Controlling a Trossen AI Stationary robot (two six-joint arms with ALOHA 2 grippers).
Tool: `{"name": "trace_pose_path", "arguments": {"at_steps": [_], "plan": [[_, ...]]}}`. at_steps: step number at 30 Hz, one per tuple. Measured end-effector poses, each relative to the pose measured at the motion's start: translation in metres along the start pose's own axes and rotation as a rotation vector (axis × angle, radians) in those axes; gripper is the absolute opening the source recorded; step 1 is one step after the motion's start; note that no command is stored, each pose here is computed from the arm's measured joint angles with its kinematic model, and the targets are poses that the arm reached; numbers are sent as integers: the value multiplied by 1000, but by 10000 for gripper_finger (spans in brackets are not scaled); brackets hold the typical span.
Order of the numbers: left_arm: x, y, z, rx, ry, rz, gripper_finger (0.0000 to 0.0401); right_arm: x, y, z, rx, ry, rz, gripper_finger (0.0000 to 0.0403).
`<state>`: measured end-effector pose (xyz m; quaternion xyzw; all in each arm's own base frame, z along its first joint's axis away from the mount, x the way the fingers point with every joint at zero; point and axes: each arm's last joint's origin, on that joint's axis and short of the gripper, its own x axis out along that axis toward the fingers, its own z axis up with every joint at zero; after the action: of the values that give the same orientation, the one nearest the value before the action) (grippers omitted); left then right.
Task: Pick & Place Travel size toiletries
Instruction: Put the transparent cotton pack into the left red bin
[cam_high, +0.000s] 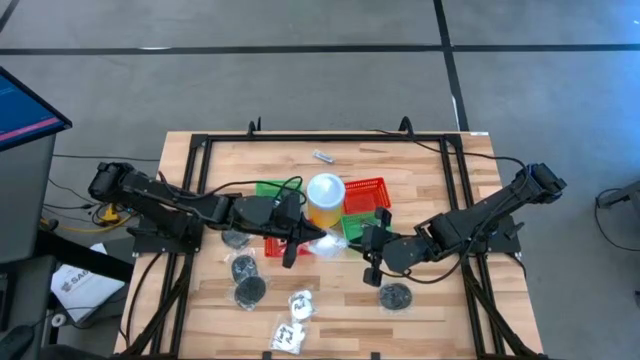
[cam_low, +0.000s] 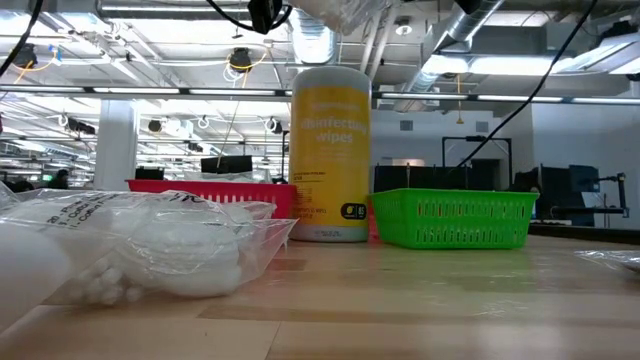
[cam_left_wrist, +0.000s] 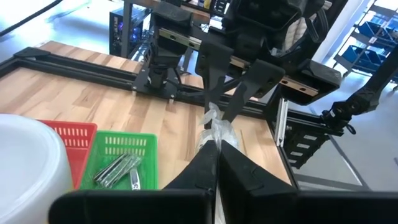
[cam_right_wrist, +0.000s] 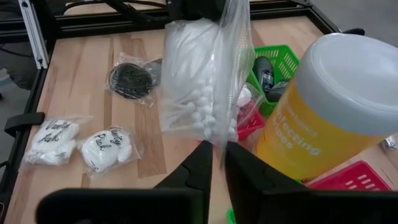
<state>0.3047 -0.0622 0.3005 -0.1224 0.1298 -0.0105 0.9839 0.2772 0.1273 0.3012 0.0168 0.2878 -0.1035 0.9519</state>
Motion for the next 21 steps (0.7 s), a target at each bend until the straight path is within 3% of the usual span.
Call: {"name": "trace_pose_path", "arguments": {"at_steps": [10, 21], "plan": [[0, 2, -5, 12, 52, 32, 0, 0, -1, -3, -18, 27, -11, 82], [-16, 6, -6, 11, 118, 122, 0, -1, -3, -8, -24, 70, -29, 76]]}}
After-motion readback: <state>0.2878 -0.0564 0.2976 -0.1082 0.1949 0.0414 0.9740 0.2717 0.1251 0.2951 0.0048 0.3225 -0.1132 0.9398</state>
